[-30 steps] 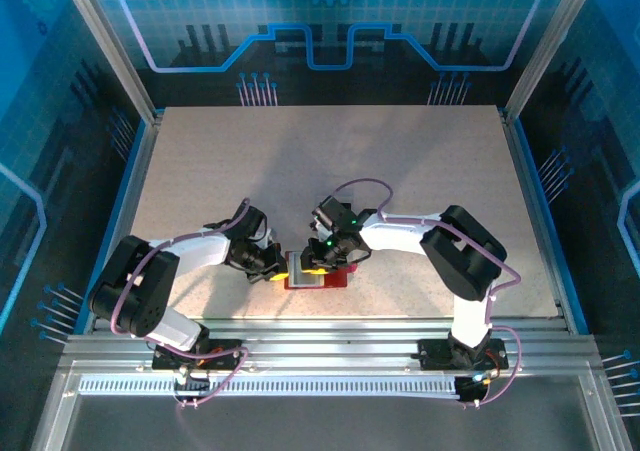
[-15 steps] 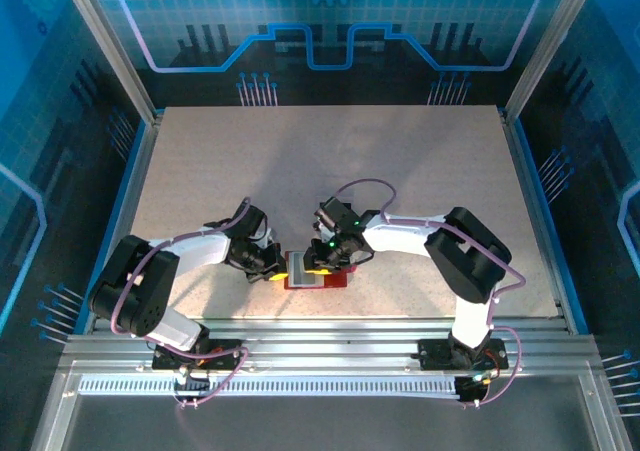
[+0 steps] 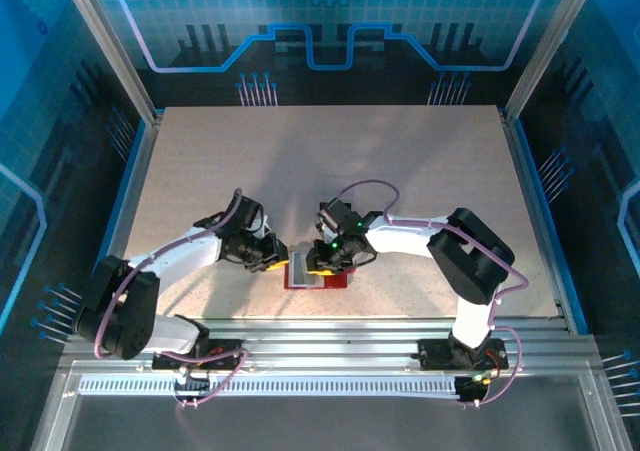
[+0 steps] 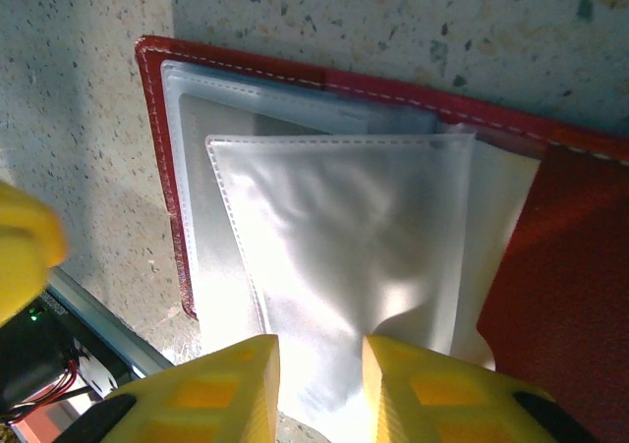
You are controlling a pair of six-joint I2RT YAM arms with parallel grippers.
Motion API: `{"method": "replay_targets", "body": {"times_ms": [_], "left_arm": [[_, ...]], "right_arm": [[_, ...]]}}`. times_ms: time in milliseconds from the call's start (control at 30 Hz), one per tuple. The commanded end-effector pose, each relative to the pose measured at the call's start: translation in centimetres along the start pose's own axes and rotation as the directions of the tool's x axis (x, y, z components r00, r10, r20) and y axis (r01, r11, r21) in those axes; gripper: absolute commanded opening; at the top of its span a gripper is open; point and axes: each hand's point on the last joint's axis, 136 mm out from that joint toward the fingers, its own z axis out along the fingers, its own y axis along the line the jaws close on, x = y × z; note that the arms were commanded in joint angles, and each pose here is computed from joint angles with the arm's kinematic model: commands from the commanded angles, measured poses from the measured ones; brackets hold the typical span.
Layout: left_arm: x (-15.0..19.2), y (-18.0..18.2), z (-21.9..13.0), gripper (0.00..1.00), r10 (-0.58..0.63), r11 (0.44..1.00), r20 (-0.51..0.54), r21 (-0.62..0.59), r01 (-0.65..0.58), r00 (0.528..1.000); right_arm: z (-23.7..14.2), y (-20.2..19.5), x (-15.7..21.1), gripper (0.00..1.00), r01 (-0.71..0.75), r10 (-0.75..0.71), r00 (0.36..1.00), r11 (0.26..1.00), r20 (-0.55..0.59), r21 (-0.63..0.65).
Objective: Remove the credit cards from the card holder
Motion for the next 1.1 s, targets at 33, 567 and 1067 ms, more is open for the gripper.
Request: {"method": "replay_targets", "body": {"times_ms": [33, 567, 1067], "left_arm": [[0.3, -2.5, -0.3, 0.25, -0.04, 0.992, -0.031, 0.115, 0.043, 0.999], [1.1, -2.3, 2.6, 0.33, -0.112, 0.979, -0.099, 0.157, 0.127, 0.989], [1.5, -1.2, 3.8, 0.32, -0.122, 0.986, -0.113, 0.101, 0.134, 0.986]], "right_arm": [[-0.4, -0.4, 0.1, 0.29, -0.017, 0.017, 1.0, 1.0, 0.008, 0.004], [-0.9, -0.3, 0.1, 0.28, -0.026, 0.026, 0.999, 1.0, 0.029, -0.006], [-1.0, -0.8, 0.3, 0.28, -0.053, 0.055, 0.997, 0.998, 0.054, -0.033]]}}
